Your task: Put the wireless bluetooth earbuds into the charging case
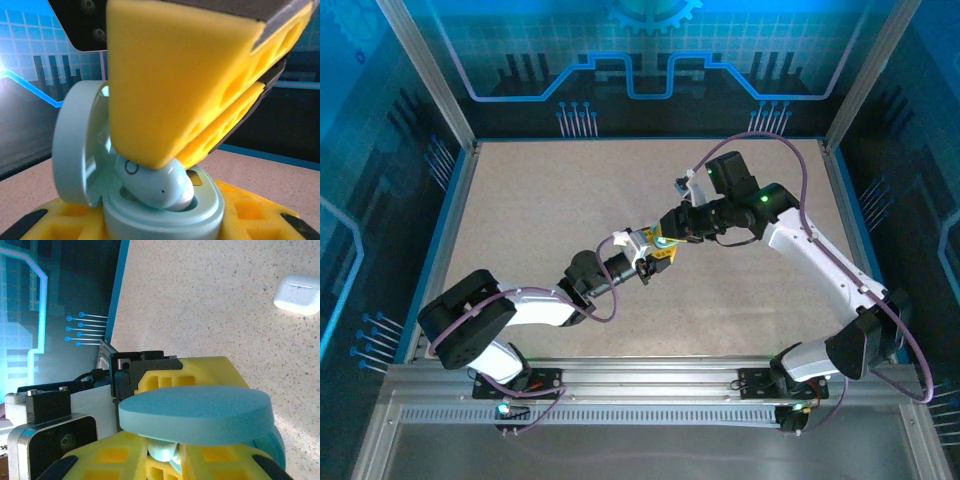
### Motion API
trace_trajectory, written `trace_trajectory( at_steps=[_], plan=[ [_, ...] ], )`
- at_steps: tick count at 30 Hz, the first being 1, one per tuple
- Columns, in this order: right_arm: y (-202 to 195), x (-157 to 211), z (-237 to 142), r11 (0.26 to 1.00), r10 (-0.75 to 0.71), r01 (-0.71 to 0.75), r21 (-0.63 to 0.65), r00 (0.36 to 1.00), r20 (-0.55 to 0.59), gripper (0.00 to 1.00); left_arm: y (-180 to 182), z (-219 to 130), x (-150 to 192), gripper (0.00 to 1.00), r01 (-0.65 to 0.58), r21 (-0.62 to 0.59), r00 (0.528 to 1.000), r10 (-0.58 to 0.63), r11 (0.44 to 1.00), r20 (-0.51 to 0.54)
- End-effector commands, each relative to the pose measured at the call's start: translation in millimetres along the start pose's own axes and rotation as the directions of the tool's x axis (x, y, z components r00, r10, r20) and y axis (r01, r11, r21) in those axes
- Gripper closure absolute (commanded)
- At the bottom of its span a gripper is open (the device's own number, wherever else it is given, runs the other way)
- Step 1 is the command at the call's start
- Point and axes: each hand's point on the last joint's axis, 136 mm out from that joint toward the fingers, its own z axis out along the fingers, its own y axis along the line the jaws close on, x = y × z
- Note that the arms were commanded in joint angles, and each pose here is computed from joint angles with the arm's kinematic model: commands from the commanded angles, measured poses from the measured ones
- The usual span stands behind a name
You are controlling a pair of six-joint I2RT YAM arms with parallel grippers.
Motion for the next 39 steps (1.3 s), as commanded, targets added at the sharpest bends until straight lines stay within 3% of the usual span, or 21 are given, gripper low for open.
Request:
trace_trajectory(
  at_steps=[1,24,39],
  plan=[
    [0,11,3,1.000,0.012,-0.011,0.015,0.998,-0.060,0.77,2,4,-33,0.63,0.002,-0.011,0.993,-0.001,1.000,0.116],
    [13,6,6,0.999,-0.019,0.017,-0.036,0.998,-0.054,0.77,1,4,-34,0.63,0.008,-0.005,0.993,-0.008,1.000,0.118],
    [13,2,-10,0.998,-0.060,0.060,0.033,0.998,-0.001,0.65,1,0,-36,0.63,0.006,-0.010,0.993,-0.005,1.000,0.121]
  ],
)
